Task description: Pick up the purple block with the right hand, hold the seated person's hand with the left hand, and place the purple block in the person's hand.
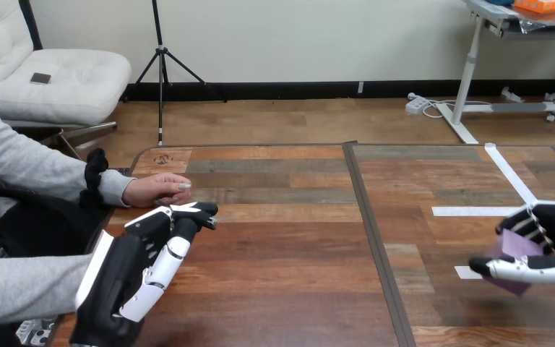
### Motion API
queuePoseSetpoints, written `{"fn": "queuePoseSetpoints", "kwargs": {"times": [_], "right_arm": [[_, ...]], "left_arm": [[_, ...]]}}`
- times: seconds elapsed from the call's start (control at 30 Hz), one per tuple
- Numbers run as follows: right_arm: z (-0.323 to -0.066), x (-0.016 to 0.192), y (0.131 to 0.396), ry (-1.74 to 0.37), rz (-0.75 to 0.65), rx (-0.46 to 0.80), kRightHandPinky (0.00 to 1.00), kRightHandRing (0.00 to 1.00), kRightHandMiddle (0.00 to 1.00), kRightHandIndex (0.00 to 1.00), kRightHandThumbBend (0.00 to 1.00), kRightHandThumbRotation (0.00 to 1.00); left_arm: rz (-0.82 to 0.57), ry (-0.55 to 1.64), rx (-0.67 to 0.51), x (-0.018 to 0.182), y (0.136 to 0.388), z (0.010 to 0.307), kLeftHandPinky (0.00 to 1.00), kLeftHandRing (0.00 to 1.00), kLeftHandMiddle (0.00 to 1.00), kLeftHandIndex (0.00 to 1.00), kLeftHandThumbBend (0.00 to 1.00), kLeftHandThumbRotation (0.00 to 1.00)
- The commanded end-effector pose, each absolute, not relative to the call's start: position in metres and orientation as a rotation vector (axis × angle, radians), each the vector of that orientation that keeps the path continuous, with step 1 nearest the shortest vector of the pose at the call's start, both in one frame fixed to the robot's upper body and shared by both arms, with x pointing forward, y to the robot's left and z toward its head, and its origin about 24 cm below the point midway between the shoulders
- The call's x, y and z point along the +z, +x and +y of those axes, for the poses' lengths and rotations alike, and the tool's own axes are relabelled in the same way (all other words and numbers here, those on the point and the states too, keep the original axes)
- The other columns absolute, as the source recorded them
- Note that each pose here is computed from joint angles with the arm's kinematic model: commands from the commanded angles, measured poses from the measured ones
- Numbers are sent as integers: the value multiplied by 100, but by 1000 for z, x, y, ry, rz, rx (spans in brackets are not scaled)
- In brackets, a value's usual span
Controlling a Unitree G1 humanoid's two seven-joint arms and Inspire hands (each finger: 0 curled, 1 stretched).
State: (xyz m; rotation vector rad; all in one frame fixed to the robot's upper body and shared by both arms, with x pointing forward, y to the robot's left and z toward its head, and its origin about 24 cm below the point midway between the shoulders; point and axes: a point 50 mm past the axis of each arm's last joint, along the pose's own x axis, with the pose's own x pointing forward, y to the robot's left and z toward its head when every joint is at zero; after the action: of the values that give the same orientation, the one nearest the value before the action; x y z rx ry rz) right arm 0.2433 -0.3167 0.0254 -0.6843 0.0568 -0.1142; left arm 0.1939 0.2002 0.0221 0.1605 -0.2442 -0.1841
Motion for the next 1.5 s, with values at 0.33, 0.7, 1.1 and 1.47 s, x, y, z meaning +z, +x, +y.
{"fn": "queuePoseSetpoints", "kwargs": {"times": [0.33, 0.7, 1.1, 1.47], "right_arm": [[-301, 63, 262, -542, -216, -127, 18, 22, 39, 42, 90, 0], [-300, 67, 262, -514, -245, -119, 16, 19, 38, 41, 90, 0], [-301, 67, 263, -511, -251, -109, 16, 20, 38, 41, 90, 0], [-299, 65, 263, -513, -238, -120, 21, 25, 39, 41, 90, 0]], "left_arm": [[-376, 263, -150, 52, 207, 212, 56, 73, 72, 55, 32, 49], [-408, 423, -121, 65, 205, 221, 53, 70, 73, 59, 41, 37], [-404, 630, -91, 80, 202, 230, 58, 75, 76, 70, 73, 34], [-376, 852, -52, 90, 201, 239, 68, 79, 80, 78, 94, 39]]}}
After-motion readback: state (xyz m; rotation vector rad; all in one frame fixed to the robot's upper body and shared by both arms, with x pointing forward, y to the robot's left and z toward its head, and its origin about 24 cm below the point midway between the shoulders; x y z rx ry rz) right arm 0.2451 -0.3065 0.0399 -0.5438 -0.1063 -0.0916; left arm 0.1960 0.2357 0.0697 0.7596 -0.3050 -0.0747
